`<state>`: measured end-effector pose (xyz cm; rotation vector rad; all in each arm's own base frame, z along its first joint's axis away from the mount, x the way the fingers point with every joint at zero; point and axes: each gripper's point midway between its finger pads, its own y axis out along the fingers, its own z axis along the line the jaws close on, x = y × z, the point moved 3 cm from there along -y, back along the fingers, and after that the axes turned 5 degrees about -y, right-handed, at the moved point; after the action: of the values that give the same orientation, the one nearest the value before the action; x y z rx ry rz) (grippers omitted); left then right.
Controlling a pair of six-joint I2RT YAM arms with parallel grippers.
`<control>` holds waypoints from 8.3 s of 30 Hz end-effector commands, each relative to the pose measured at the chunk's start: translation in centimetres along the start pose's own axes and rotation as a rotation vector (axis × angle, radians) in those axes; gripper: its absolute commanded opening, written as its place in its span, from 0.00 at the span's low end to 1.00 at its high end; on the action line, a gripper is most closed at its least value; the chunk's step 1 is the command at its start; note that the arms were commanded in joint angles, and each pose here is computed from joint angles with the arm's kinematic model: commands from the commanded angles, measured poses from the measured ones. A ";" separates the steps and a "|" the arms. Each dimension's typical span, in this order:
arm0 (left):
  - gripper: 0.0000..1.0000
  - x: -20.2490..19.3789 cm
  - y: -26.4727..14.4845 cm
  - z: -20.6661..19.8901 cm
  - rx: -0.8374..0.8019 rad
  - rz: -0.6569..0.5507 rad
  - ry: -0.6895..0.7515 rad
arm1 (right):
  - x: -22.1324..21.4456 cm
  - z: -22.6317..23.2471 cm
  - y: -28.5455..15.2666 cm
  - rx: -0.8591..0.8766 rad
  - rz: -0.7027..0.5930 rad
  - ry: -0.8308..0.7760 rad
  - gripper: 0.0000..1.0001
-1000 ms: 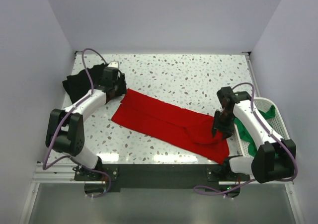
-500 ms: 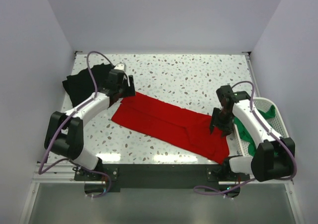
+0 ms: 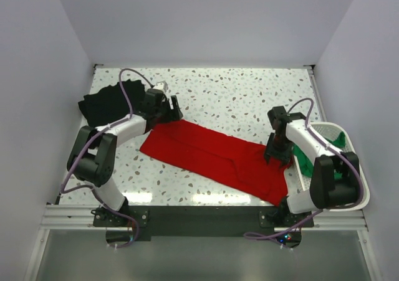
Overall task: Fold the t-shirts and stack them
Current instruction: Fold the tshirt
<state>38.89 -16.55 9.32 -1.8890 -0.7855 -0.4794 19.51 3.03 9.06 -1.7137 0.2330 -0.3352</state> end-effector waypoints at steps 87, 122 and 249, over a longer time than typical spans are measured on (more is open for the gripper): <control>0.86 -3.6 -9.5 6.7 0.330 -0.072 -0.121 | 16.5 4.2 -0.8 0.096 -0.183 -0.073 0.39; 0.87 -8.9 -7.3 6.1 0.180 0.068 -0.128 | -6.9 13.0 -2.1 0.292 -0.209 -0.454 0.35; 0.88 -10.6 -7.1 7.4 0.235 0.116 -0.138 | -9.7 15.4 -0.5 0.313 0.077 -0.736 0.14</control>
<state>27.14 -11.42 4.97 -1.7768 -0.8207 -0.2186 15.57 19.25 5.73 -1.4787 -0.2758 0.3002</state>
